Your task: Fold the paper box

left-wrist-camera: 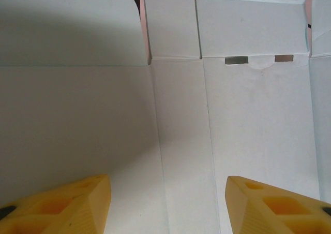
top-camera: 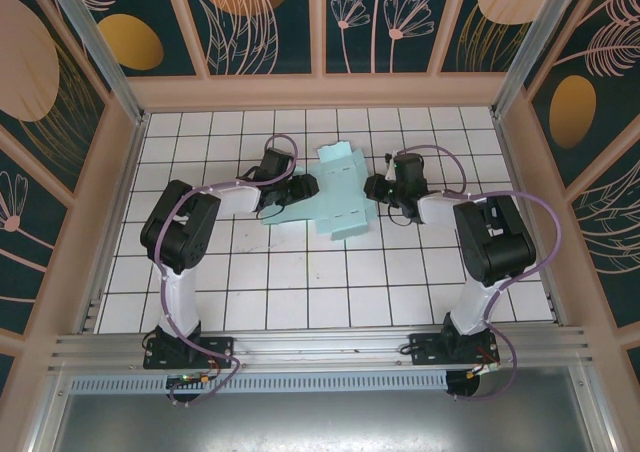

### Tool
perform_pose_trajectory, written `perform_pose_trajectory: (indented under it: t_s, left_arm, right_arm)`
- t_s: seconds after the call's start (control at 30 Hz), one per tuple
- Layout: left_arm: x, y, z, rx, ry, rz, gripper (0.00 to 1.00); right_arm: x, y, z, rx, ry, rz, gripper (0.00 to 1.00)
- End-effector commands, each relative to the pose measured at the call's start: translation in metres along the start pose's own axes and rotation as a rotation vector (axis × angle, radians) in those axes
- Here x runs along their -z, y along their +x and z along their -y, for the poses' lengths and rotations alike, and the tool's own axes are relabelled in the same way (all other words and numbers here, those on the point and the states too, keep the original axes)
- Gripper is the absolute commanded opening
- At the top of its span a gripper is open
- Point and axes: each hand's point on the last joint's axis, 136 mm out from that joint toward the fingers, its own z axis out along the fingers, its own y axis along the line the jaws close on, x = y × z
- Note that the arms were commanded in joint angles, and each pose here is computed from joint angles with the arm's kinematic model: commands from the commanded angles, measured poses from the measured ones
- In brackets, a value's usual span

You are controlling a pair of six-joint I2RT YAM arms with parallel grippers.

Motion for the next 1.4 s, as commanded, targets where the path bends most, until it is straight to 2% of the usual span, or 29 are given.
perform_pose_trajectory:
  t_s: [0.0, 0.4, 0.43, 0.47, 0.5, 0.6, 0.67, 0.73, 0.8, 0.93, 1.03, 1.17, 1.37]
  left_arm:
    - [0.003, 0.013, -0.011, 0.028, -0.035, -0.04, 0.61]
    - [-0.001, 0.017, -0.015, 0.041, -0.038, -0.047, 0.61]
    - [-0.001, 0.016, -0.014, 0.04, -0.038, -0.046, 0.61]
    - [-0.001, 0.016, -0.014, 0.04, -0.038, -0.045, 0.62]
    - [0.0, 0.016, -0.013, 0.039, -0.036, -0.045, 0.62]
    - [0.003, 0.011, -0.011, 0.034, -0.034, -0.025, 0.66]
    - [0.009, 0.003, -0.01, 0.03, -0.047, 0.014, 0.79]
    - [0.02, -0.011, -0.004, 0.013, -0.054, 0.076, 0.98]
    - [0.031, -0.027, 0.003, 0.007, -0.044, 0.139, 0.99]
    - [0.05, -0.065, 0.001, 0.164, 0.089, 0.225, 0.99]
    - [0.057, -0.085, -0.009, 0.21, 0.095, 0.275, 0.99]
    - [0.059, -0.094, -0.012, 0.19, 0.075, 0.279, 0.99]
    - [0.059, -0.086, -0.021, 0.175, 0.037, 0.267, 0.99]
  right_arm:
    - [-0.003, -0.01, -0.001, 0.035, 0.023, 0.017, 0.3]
    - [-0.013, -0.006, -0.001, 0.016, -0.002, 0.001, 0.23]
    - [-0.013, -0.006, 0.0, 0.014, 0.0, 0.001, 0.17]
    - [-0.012, -0.006, 0.0, 0.014, 0.003, 0.003, 0.05]
    - [-0.011, -0.008, 0.0, 0.017, 0.009, 0.008, 0.0]
    - [-0.008, -0.011, 0.004, 0.037, 0.048, 0.019, 0.0]
    - [-0.007, -0.012, 0.01, 0.064, 0.1, 0.015, 0.0]
    - [-0.007, -0.011, 0.016, 0.109, 0.17, -0.002, 0.0]
    - [-0.006, -0.011, 0.023, 0.16, 0.242, -0.021, 0.0]
    - [-0.002, -0.015, 0.035, 0.301, 0.424, -0.043, 0.0]
    - [-0.001, -0.018, 0.038, 0.38, 0.525, -0.062, 0.0]
    - [0.0, -0.022, 0.042, 0.513, 0.713, -0.093, 0.0]
    - [-0.007, -0.024, 0.046, 0.662, 0.945, -0.11, 0.0]
